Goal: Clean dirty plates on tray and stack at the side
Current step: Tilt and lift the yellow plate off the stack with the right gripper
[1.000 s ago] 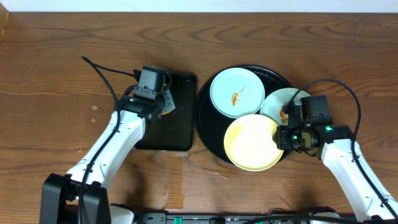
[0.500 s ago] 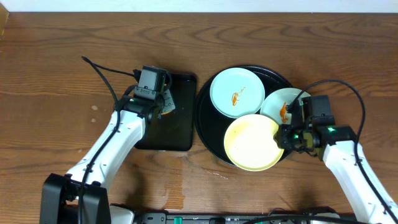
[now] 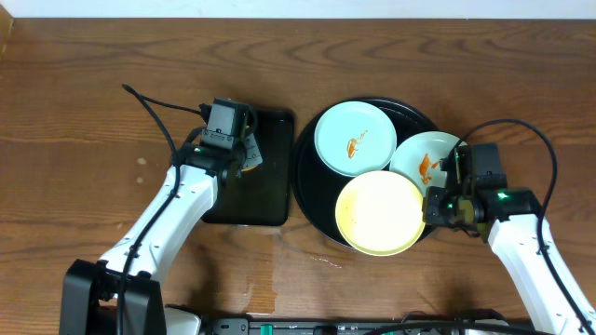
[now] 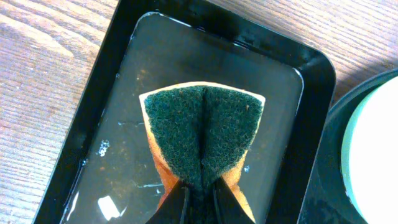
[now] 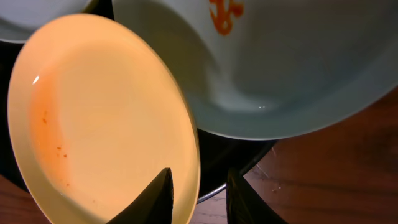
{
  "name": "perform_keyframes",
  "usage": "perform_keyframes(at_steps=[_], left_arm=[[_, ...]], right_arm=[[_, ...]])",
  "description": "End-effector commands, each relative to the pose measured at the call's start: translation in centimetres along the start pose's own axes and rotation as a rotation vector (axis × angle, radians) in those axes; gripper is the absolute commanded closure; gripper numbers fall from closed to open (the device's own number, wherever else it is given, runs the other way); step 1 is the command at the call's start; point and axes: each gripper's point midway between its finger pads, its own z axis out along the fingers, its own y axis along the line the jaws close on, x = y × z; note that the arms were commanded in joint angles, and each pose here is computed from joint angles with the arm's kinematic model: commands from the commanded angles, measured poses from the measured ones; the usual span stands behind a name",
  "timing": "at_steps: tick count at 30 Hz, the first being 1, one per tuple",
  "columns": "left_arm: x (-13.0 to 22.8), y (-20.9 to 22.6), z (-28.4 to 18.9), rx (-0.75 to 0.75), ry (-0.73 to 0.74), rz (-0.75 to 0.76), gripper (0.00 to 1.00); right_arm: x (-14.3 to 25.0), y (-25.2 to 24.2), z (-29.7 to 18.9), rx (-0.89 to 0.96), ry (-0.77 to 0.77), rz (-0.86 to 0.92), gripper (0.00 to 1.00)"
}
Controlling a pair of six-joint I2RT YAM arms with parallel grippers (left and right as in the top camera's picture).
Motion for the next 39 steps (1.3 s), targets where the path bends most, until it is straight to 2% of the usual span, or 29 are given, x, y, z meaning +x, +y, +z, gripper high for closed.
perform_keyframes(at_steps=[1,11,17,23,30,39], left_arm=[[0.3,0.6,0.1,-0.022,0.001,0.016,0.90],[0.3,0.6,0.1,-0.022,0.002,0.016,0.90],[0.3,0.6,0.1,-0.023,0.004,0.016,0.90],[0.3,0.6,0.1,-0.023,0.004,0.016,0.90],[0.3,0.6,0.1,-0.023,0.004,0.016,0.90],[0.3,0.6,0.1,-0.023,0.004,0.016,0.89]], right_arm=[[1.4,0.0,1.1,-0.031,0.065,0.036,0.74],[3.1,0.0,3.0,-0.043,0.171,0.056,0.75],[3.5,-0.2,3.8,-0.033,0.206,0.062,0.86],[2.7,0.0,4.0,-0.042,0.177,0.057,0.98],[1.1,0.4,4.1,-0.064,0.106,0.006,0.99],[-5.1,2.3,1.5,-0.109,-0.172,-0.200,0.99]])
